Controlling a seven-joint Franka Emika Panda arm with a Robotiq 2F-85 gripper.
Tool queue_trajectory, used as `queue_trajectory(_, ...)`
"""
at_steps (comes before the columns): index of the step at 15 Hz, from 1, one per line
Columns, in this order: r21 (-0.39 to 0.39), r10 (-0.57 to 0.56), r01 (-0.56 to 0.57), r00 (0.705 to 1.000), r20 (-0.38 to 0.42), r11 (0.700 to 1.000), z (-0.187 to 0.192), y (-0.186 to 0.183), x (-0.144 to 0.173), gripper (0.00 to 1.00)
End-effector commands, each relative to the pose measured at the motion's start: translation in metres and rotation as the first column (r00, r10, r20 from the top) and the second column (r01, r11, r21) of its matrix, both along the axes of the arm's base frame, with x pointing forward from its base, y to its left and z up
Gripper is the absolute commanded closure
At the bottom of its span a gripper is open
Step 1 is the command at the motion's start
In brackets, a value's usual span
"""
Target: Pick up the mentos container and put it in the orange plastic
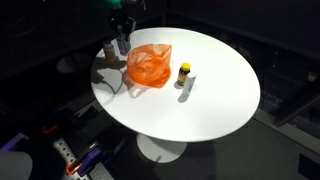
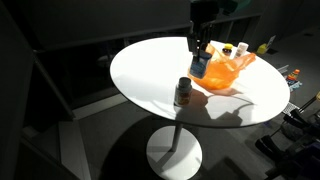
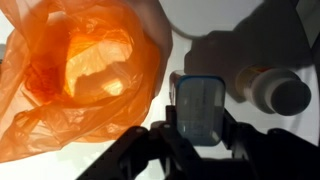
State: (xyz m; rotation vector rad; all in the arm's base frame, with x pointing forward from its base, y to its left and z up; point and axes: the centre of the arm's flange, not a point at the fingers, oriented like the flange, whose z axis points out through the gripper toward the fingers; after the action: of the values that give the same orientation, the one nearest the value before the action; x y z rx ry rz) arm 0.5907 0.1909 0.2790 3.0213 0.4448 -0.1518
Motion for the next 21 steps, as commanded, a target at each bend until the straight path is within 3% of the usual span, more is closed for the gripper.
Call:
queue_trajectory(1, -0.015, -0.053, 0.054, 0.997, 0.048, 0.998, 0.035, -0.02, -0.028, 0.81)
queue_trajectory(10, 0.026, -0.26, 0.258, 0.959, 0.112, 0.966, 0.083, -0.105, -0.047, 0.81)
queue_trajectory(16, 0.078, -0.33, 0.322, 0.934, 0.135, 0.944, 0.06, -0.155, -0.032, 0.81)
queue_trajectory(21, 0.098, -0.309, 0.298, 0.943, 0.124, 0.949, 0.032, -0.147, -0.022, 0.81)
